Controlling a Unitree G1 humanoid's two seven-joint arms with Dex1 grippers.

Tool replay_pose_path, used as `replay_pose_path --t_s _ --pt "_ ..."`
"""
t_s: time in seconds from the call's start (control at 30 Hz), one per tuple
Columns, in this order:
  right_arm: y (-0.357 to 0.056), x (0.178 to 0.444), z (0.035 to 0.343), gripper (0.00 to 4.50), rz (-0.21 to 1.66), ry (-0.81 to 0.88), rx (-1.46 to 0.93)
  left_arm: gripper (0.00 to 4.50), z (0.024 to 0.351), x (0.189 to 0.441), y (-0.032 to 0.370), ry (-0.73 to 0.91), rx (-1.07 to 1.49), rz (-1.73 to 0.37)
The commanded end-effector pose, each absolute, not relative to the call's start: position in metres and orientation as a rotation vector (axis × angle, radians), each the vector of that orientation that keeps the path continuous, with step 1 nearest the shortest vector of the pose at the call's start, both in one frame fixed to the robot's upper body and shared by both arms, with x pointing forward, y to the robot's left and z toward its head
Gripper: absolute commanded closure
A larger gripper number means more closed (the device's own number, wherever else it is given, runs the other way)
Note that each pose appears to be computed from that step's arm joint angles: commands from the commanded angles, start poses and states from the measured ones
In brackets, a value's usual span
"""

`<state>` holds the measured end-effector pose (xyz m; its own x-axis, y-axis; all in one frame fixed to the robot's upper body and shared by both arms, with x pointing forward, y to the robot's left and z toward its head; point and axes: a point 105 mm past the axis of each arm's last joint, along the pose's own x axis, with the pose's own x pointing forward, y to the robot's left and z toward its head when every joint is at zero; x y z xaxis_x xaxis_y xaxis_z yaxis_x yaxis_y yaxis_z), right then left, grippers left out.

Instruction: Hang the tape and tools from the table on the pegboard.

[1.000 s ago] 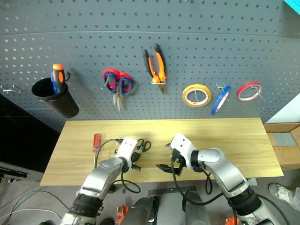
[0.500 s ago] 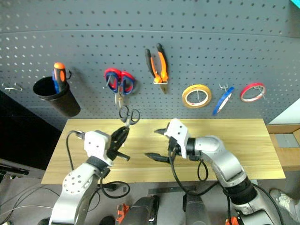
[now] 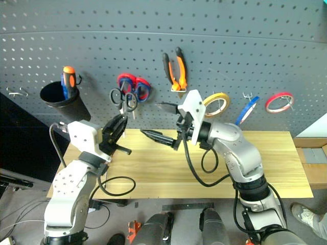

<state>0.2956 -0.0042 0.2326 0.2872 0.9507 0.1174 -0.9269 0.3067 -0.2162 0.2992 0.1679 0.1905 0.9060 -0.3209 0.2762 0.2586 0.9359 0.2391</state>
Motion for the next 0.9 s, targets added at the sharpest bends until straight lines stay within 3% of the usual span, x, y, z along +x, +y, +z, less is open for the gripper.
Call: replay_pose_path --t_s 0.03,0.43,0.63,0.77,0.9 --pt "-0.005 0.292 0.24 0.0 1.255 -0.292 -0.121 4.42 0.196 0.3 0.162 -0.352 0.218 -0.31" --pt "-0.004 0.29 0.244 0.0 1.245 -0.308 -0.13 4.42 0.19 0.323 0.169 -0.368 0.262 -0.25" --pt "-0.002 0.289 0.25 0.0 1.249 -0.329 -0.126 4.42 0.167 0.348 0.176 -0.294 0.277 -0.182" --pt "-0.001 0.288 0.242 0.0 1.267 -0.294 -0.123 4.42 0.149 0.383 0.187 -0.186 0.248 -0.062" --pt "-0.002 0.289 0.24 0.0 1.257 -0.285 -0.131 3.16 0.146 0.393 0.179 -0.178 0.216 -0.152"
